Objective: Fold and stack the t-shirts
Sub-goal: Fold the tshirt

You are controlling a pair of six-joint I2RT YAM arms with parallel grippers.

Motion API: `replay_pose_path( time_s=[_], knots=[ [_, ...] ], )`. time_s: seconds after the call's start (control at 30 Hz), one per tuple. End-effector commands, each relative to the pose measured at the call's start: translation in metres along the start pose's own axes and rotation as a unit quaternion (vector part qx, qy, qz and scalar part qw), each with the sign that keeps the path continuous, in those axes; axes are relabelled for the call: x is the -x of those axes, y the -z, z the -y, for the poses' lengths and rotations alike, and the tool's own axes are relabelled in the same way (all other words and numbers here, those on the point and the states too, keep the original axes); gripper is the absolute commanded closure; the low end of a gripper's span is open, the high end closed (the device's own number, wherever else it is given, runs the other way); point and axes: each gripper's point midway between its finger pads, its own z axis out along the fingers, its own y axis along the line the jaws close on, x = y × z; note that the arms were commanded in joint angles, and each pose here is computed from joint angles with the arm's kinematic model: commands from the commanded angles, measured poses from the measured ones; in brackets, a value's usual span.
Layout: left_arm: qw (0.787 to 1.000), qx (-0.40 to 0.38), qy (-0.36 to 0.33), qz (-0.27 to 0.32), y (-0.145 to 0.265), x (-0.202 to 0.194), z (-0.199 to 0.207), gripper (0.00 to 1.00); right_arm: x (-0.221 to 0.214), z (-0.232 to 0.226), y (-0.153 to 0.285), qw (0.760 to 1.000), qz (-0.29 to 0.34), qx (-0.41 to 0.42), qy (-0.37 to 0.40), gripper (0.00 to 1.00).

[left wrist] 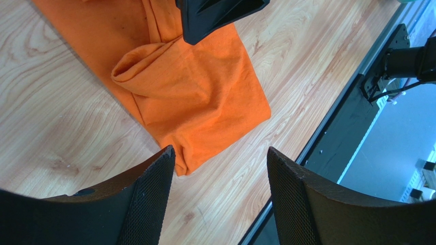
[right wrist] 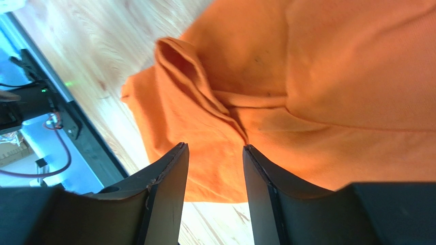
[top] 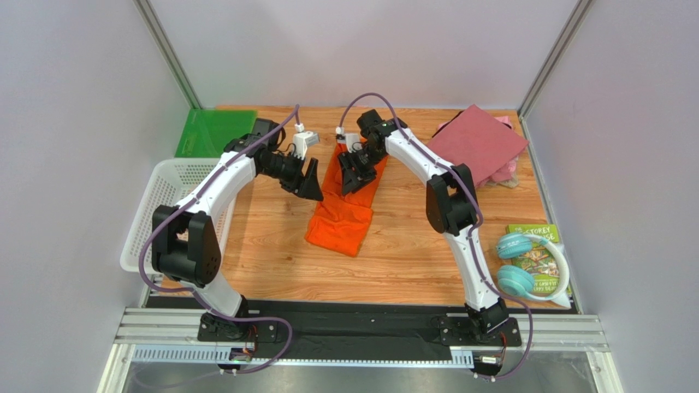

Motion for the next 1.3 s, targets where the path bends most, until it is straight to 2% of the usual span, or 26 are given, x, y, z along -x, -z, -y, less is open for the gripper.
replay_pose_path(
  time_s=[0.0, 0.33, 0.73, 0.9, 1.1, 1.13, 1.27],
  knots=[
    [1.0, -0.003, -0.009, 0.016, 0.009, 0.006, 0.008, 0.27, 0.012, -0.014, -0.003, 0.999, 0.016, 0.039, 0.014, 0.51],
    [1.0, -0.005, -0.015, 0.022, 0.016, 0.011, 0.015, 0.27, 0.002, 0.002, -0.024, 0.997, -0.003, 0.081, -0.014, 0.53],
    [1.0, -0.002, -0.015, 0.02, 0.017, 0.011, 0.014, 0.27, -0.017, -0.015, -0.019, 0.995, -0.017, 0.1, -0.016, 0.55],
    [1.0, -0.001, -0.015, 0.019, 0.016, 0.01, 0.013, 0.27, -0.028, -0.021, -0.022, 0.994, -0.03, 0.101, -0.015, 0.6],
    [1.0, 0.0, -0.014, 0.018, 0.015, 0.01, 0.011, 0.27, -0.037, -0.028, -0.027, 0.994, -0.044, 0.099, -0.012, 0.7],
    [1.0, 0.001, -0.014, 0.019, 0.015, 0.011, 0.011, 0.27, -0.038, -0.028, -0.028, 0.994, -0.045, 0.099, -0.012, 0.77],
    [1.0, 0.009, -0.017, 0.017, 0.016, 0.011, 0.008, 0.27, -0.039, -0.027, -0.03, 0.994, -0.047, 0.097, -0.015, 0.92]
  ],
)
